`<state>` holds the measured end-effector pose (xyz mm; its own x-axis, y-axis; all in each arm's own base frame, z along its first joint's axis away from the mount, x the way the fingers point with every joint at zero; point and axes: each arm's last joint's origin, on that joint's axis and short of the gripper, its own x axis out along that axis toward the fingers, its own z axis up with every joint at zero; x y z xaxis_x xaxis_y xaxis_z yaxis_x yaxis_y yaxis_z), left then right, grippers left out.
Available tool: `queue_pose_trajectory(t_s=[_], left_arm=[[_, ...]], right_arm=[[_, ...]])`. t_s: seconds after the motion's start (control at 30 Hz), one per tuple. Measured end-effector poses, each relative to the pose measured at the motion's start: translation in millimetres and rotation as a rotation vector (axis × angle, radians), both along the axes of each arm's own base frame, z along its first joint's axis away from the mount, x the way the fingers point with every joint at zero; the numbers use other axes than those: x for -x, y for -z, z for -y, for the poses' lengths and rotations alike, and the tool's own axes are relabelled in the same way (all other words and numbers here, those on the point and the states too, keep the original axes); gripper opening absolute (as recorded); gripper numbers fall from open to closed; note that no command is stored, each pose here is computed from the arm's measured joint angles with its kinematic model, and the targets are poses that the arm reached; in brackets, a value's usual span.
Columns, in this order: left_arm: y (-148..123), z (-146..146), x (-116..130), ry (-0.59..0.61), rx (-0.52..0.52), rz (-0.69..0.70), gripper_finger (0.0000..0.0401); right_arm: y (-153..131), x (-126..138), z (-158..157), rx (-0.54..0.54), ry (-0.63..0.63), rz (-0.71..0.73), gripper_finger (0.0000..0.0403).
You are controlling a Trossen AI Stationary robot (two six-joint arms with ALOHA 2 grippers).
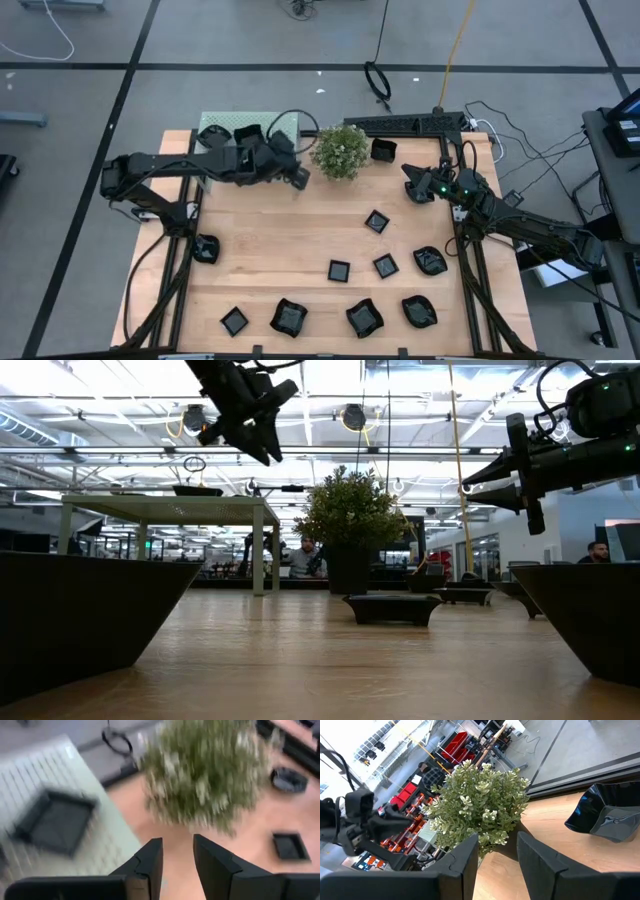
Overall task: Pick & Place Mini shaped plates
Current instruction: Stack the square plate on top of the square plate on the shelf
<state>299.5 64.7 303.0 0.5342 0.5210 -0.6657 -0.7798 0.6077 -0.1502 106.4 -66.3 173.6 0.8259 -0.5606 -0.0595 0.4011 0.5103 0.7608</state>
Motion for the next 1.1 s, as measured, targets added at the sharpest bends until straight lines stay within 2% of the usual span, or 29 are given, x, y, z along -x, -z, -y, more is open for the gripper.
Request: queue_pose_trajectory(t_s=[0.23,0.4,0.6,0.73,1.0,1.1], left_arm=[[14,40,10,0.034,0.274,-0.11,0.0113],[21,82,22,0.068,0.45,-0.222,0.0113],[26,143,40,0.127,0.516,-0.328,0.0113],[27,179,58,0.118,0.566,-0.371,0.0113],[35,235,87,0.106,0.685,-0.431,0.0113],[46,256,94,0.121,0.678,-0.484,0.0113]], right_arm=[[0,0,0,0.0,0.0,0.0,0.0123],[0,0,0,0.0,0.0,0.0,0.0123],[0,0,0,0.0,0.0,0.0,0.0123],[0,0,0,0.0,0.0,0.0,0.0123],[0,0,0,0.0,0.0,0.0,0.0123],[0,0,0,0.0,-0.001,0.0,0.0123]])
